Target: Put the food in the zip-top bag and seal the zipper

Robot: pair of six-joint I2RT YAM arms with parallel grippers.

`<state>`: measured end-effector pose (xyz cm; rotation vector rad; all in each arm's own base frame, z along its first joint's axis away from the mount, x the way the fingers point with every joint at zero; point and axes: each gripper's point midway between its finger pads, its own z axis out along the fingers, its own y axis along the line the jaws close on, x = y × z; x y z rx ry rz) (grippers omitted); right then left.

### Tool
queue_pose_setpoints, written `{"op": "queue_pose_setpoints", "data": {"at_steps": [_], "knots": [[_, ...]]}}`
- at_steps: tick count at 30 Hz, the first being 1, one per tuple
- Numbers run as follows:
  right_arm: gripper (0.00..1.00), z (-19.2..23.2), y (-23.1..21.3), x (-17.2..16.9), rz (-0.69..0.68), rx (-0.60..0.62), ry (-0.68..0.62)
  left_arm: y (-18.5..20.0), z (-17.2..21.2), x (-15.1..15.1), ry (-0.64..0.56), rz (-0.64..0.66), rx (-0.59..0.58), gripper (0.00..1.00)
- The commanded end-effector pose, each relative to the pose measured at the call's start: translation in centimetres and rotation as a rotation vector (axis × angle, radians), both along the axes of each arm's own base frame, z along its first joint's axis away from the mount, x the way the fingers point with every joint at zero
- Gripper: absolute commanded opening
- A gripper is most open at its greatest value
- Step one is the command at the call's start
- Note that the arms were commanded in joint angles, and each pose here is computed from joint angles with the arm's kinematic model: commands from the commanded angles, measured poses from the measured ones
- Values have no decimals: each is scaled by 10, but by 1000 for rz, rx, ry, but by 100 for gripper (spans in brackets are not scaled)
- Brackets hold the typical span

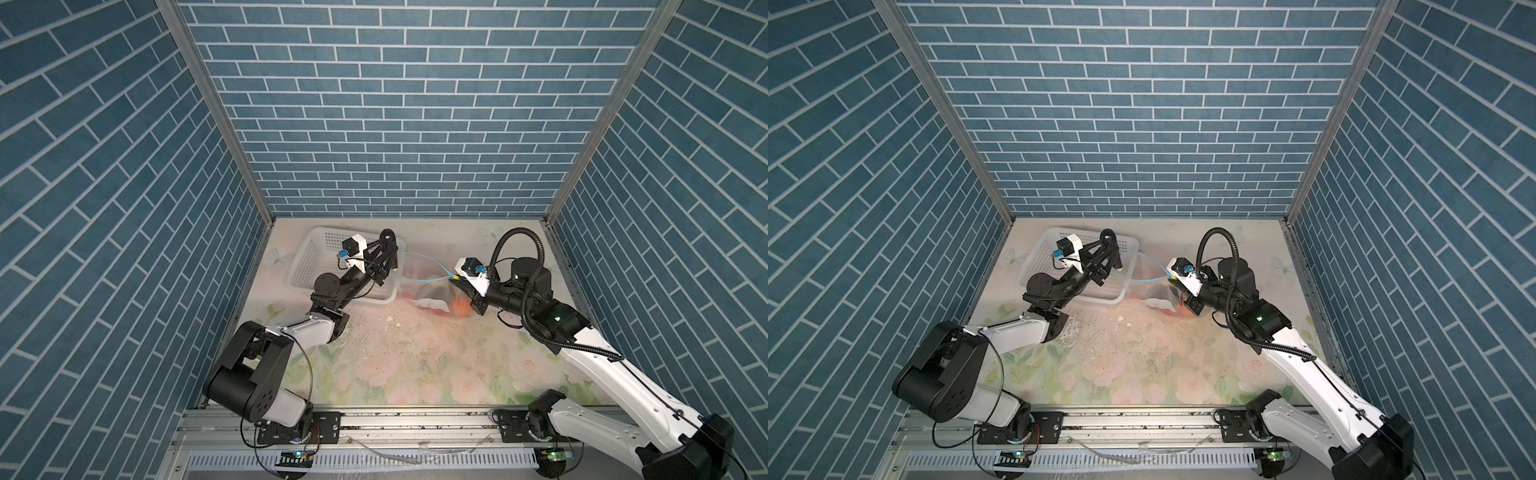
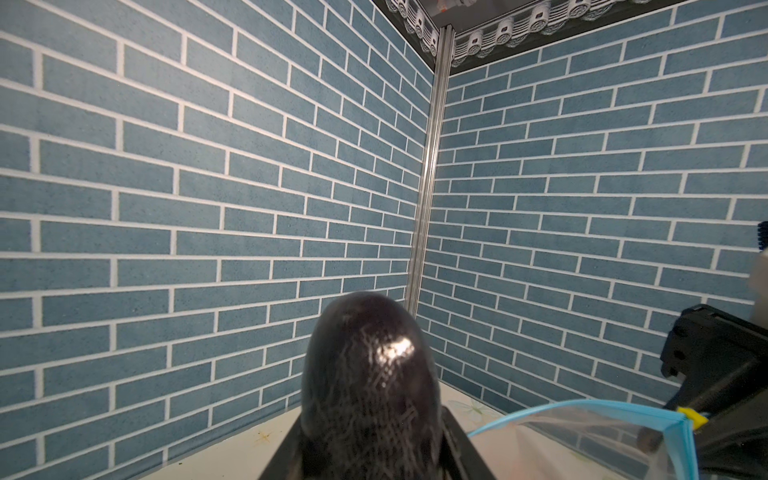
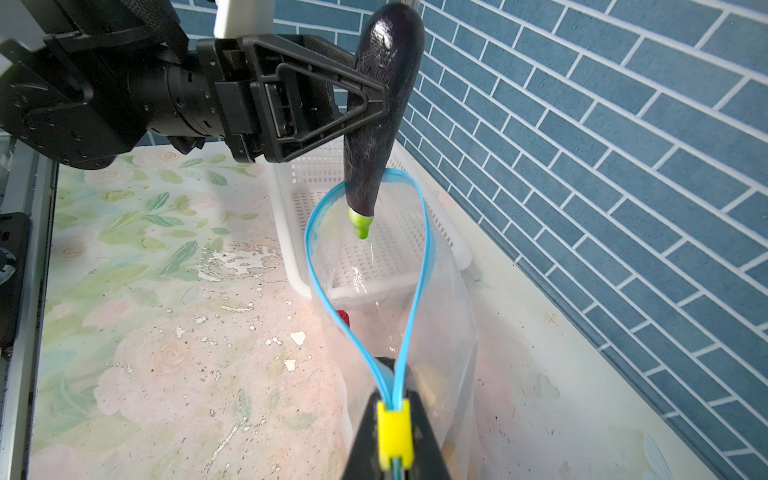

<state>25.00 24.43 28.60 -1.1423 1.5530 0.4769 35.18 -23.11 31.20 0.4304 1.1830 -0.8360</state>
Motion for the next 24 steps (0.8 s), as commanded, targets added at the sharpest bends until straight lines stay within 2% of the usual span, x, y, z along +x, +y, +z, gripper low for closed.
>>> {"op": "queue_pose_setpoints", "data": {"at_steps": [1, 13, 24], "knots": [[0, 37, -2, -1, 1, 48, -87, 1, 0, -2, -14, 13, 7, 22], [0, 39, -3, -1, -2, 53, -91, 2, -3, -1, -11, 20, 16, 26], [0, 39, -2, 0, 1, 56, -89, 1, -2, -1, -10, 17, 14, 33]]}}
